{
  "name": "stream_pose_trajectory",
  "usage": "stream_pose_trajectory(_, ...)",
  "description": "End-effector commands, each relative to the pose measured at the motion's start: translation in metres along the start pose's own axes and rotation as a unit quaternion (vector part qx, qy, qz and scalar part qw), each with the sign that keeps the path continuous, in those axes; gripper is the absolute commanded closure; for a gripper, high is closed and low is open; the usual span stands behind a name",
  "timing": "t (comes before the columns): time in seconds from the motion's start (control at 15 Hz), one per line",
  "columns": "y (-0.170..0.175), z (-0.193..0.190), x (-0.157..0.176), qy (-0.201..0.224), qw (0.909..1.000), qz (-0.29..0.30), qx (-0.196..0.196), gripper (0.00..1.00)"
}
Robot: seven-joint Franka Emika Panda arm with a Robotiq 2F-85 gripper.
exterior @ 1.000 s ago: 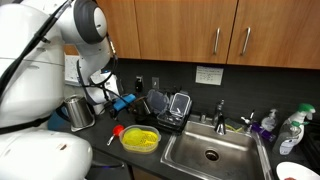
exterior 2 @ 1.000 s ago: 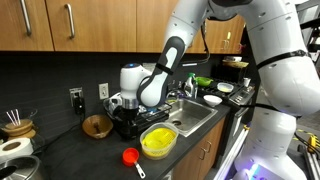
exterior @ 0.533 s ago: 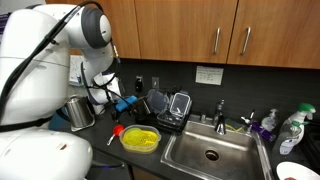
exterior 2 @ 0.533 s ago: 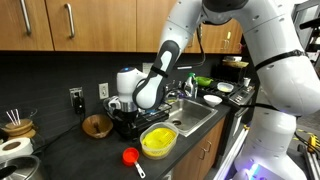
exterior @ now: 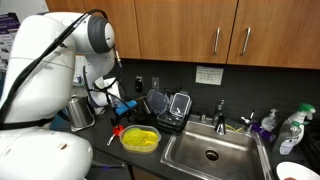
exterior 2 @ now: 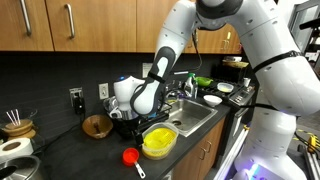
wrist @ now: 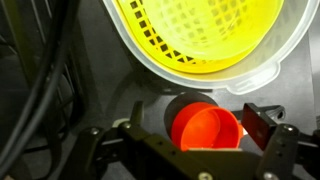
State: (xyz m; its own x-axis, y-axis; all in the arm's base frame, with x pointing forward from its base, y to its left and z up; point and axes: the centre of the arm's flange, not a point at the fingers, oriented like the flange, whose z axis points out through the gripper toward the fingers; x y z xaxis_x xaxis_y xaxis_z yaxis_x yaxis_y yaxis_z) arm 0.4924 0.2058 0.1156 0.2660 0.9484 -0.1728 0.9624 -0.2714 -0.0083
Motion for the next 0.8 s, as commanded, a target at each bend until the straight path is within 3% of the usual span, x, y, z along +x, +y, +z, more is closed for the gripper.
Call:
stream_pose_trajectory(0.0, -0.0008, 0.0004, 0.0029, 0.0, 1.0, -0.002, 0.0, 0.0)
stream_pose_trajectory(0.73, 0.0046, -0.0055, 0.0009, 0.006, 0.9998, -0.016, -0.002, 0.0)
